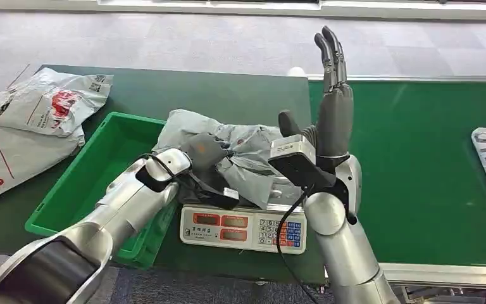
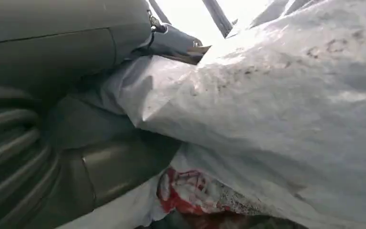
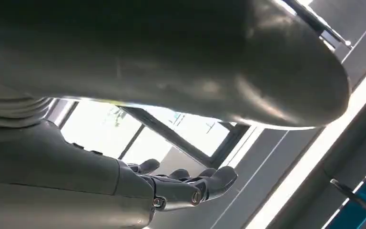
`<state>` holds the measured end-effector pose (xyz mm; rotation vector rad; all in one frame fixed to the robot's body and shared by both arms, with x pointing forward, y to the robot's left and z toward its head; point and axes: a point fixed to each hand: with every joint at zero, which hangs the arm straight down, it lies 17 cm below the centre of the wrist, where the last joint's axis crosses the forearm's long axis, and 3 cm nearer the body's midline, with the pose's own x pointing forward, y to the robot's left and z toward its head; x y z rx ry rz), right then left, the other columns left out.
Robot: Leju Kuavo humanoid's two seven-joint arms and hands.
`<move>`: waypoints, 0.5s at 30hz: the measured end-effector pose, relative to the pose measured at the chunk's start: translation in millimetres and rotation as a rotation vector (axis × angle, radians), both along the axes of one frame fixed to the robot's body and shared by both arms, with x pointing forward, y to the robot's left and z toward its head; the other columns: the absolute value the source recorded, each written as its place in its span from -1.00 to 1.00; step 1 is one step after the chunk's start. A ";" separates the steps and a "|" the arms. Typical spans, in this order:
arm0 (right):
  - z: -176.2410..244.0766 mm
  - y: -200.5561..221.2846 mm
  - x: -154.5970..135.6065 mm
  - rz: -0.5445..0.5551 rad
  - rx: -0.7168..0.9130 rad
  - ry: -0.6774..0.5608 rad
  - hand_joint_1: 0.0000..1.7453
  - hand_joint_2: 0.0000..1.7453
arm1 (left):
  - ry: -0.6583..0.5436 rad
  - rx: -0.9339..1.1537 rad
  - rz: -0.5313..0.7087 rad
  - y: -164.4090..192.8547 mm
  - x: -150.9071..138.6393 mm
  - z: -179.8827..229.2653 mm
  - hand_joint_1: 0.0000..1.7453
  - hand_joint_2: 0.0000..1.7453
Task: Moved the parcel from conveyor to table for the left to box.
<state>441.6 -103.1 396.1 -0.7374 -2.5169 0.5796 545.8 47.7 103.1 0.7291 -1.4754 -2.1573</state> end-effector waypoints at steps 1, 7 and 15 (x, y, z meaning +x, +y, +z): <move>-0.6 0.1 -0.1 -0.001 -0.001 0.001 -1.00 -1.00 | -0.017 -0.009 0.002 -0.6 1.7 3.5 1.00 1.00; -6.8 -0.1 -4.4 -0.014 -0.016 0.012 -1.00 -1.00 | -0.253 -0.082 0.075 6.6 25.8 48.0 1.00 1.00; -8.6 -4.4 -14.1 -0.036 -0.018 0.007 -1.00 -1.00 | -0.710 -0.237 0.314 71.2 62.9 179.0 1.00 1.00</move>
